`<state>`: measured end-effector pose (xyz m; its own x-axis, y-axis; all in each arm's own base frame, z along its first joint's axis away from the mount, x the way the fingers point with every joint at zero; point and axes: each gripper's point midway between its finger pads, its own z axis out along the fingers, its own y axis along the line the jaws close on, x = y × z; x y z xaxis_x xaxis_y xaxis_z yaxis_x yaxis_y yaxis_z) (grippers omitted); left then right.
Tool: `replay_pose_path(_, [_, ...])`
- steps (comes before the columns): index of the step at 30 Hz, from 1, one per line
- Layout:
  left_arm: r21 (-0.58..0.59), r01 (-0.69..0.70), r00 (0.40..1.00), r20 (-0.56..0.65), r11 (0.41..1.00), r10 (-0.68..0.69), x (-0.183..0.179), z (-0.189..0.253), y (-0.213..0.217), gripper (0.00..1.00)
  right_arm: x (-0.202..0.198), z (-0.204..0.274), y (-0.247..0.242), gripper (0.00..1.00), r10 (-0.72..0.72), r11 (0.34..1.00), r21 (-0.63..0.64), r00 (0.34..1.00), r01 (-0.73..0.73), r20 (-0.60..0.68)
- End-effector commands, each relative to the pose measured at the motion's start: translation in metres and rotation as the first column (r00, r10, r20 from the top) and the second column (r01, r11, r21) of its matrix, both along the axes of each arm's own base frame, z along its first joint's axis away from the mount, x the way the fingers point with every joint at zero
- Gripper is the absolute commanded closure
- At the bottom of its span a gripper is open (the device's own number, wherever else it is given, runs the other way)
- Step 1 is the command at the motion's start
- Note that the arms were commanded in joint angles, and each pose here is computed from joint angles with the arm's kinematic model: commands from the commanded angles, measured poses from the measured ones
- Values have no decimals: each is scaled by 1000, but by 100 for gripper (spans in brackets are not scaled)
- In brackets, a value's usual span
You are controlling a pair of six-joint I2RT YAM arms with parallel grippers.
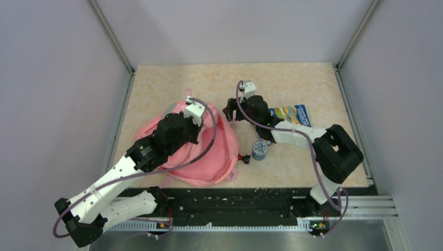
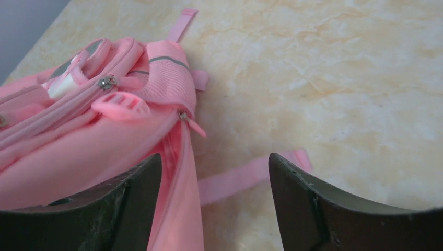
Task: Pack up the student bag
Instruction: Unzip the student bag at the center of the board, then pick up the book from the center of the board.
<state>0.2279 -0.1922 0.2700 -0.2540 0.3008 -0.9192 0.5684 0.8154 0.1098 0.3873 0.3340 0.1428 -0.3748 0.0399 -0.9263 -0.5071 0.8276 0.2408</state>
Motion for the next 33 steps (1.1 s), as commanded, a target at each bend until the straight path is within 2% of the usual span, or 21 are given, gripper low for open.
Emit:
replay_pose_path(1, [-128,-144,988,29,981,149,37,27,18,100,-3,53,-53,21,-95,995,21,995,94,32])
replay_pose_path(7, [-164,-221,972,46,961,231,51,15,32,100,-8,39,-153,2,-243,961,-137,970,238,-19])
replay_pose_path(13, [-181,-282,954,52,942,296,51,2,51,100,-9,7,-246,1,-362,921,-203,921,332,-139])
replay_pose_path(15, [-174,-305,946,57,936,319,49,0,58,100,-9,-3,-277,1,-434,894,-211,881,395,-188])
replay_pose_path(19, [-182,-310,943,67,933,326,48,2,60,100,-9,-26,-316,1,-497,867,-155,815,473,-297])
replay_pose_path(24, [-200,-275,958,29,940,287,47,1,51,100,-13,-48,-359,1,-546,827,-110,742,551,-388])
replay_pose_path(29, [-242,-249,965,20,938,262,46,7,49,100,-9,-61,-362,1,-476,848,-9,755,529,-451])
replay_pose_path(33, [-250,-243,967,16,937,255,46,8,48,100,-10,-74,-343,2,-357,885,73,772,459,-526])
